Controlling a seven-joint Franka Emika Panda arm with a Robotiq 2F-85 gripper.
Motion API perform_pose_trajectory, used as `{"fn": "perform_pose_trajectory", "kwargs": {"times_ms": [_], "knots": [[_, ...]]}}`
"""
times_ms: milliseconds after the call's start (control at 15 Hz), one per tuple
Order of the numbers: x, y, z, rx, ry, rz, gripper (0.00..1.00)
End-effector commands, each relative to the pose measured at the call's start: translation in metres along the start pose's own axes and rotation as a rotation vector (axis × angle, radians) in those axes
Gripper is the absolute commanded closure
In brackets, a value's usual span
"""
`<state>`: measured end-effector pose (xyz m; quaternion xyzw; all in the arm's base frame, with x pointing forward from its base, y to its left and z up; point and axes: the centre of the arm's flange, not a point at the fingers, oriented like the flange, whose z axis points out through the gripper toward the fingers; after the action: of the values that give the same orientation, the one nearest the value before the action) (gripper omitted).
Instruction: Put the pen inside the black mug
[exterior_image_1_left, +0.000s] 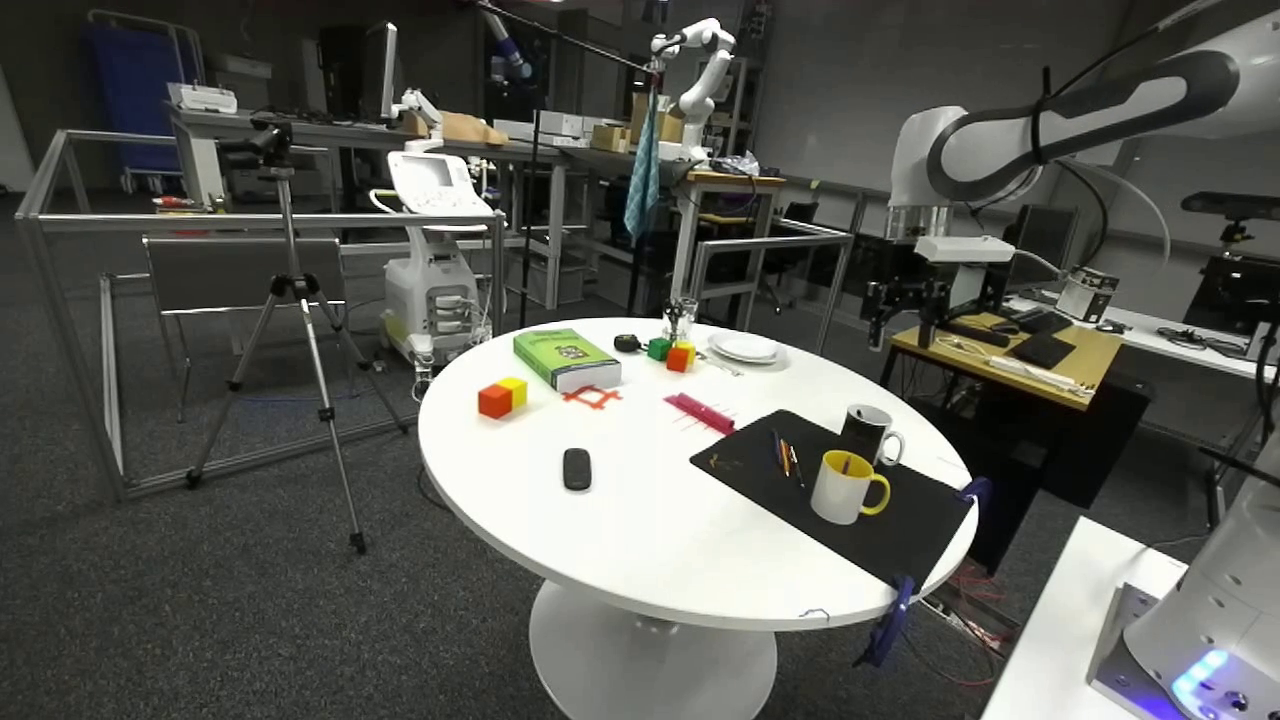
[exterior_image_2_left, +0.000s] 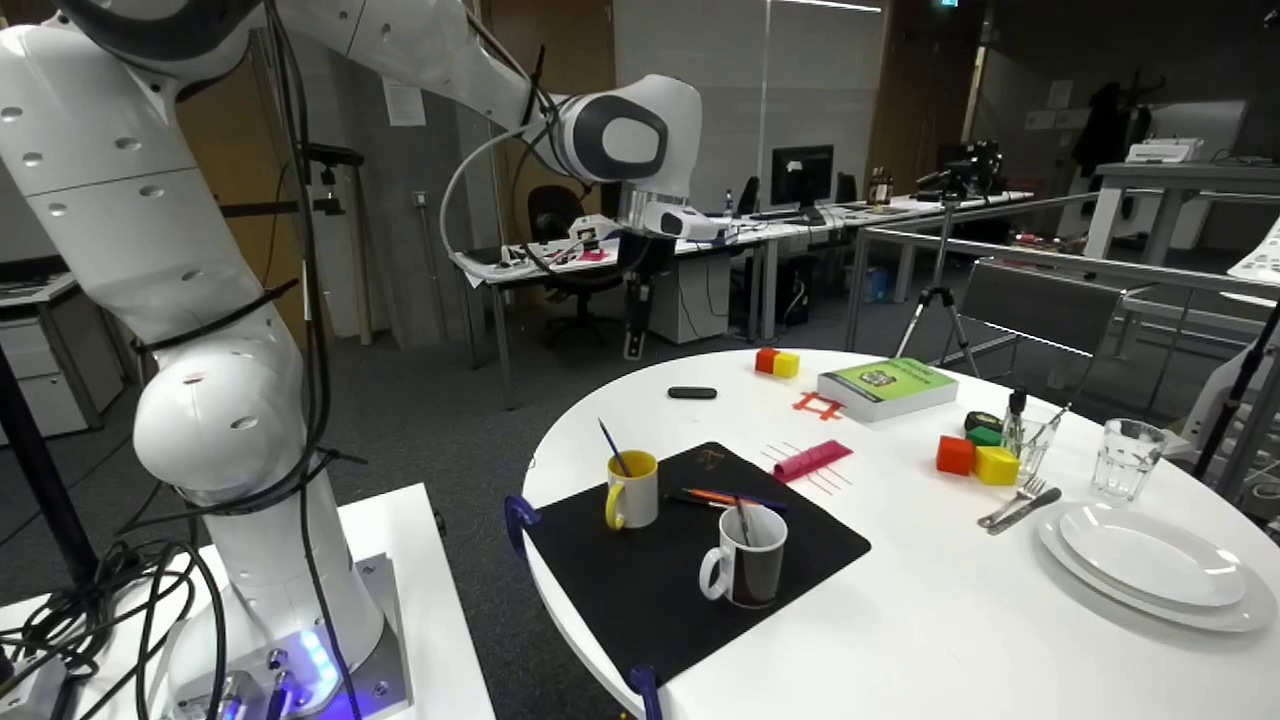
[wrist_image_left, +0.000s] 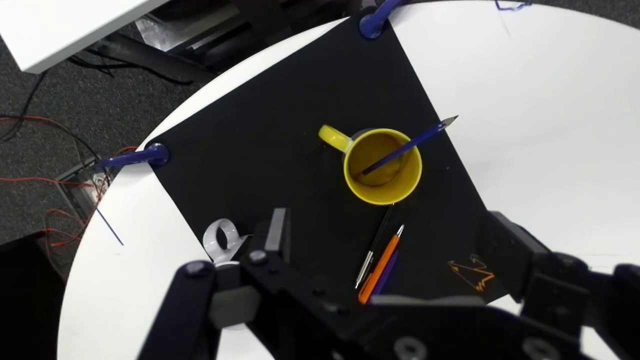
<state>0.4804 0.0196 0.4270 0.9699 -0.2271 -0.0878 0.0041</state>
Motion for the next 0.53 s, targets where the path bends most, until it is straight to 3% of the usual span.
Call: {"fn": "perform_pose_trajectory", "kwargs": {"times_ms": [0, 467], "knots": [[0.022, 0.02, 0.014, 0.047, 0.009, 0.087, 0.0], [0.061, 0.049, 0.035, 0.082, 0.073, 0.245, 0.0]]}}
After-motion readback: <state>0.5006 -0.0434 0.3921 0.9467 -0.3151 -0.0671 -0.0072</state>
